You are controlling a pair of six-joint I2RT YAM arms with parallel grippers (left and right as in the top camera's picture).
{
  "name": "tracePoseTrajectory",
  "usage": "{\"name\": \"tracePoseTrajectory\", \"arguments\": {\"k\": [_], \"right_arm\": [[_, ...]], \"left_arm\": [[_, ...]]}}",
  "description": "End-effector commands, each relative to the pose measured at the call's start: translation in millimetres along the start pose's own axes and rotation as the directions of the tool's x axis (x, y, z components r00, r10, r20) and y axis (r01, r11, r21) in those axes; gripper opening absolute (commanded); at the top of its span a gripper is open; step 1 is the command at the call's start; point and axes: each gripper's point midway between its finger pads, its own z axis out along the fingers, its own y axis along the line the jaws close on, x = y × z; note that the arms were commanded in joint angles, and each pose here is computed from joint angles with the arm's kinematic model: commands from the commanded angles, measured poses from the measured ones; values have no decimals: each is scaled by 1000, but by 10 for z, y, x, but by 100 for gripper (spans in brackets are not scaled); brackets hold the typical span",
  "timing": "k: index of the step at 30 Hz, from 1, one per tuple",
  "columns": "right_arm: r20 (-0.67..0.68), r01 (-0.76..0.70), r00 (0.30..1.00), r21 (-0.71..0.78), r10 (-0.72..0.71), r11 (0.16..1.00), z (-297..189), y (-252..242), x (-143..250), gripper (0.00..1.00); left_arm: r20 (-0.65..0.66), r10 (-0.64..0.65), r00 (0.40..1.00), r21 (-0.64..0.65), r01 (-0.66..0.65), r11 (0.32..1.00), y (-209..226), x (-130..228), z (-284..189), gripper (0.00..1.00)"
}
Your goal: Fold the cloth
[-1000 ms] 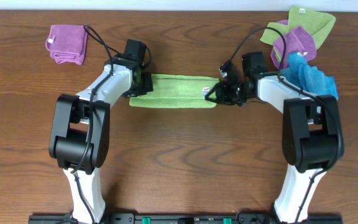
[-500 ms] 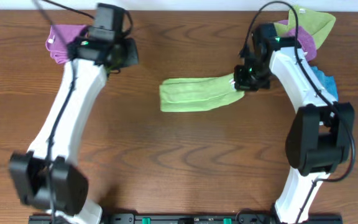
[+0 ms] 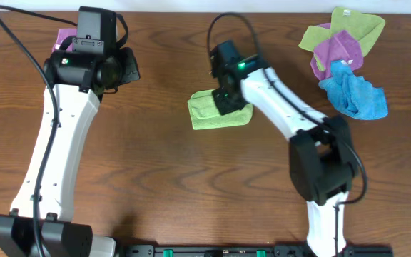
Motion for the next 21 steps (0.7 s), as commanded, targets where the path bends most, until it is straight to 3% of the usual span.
{"name": "tracePoseTrajectory", "arguments": {"k": [1, 18, 19, 20, 21], "right_arm": [[9, 45, 999, 25, -45, 999, 64, 100, -32, 1], [39, 183, 982, -8, -182, 983, 88, 699, 7, 3], [39, 182, 983, -11, -182, 983, 89, 704, 7, 18], [39, 183, 983, -33, -182, 983, 88, 741, 13, 52], [39, 185, 982, -76, -182, 980, 84, 817, 23, 60]], "left_arm": [[16, 11, 1000, -17, -11, 1000, 51, -17, -80, 6], [13, 14, 1000, -29, -14, 999, 91, -17, -78, 6], [16, 14, 1000, -38, -13, 999, 106, -22, -79, 6], [20, 14, 1000, -51, -13, 999, 129, -29, -80, 6], [26, 14, 1000, -68, -13, 998, 157, -39, -82, 6]]}}
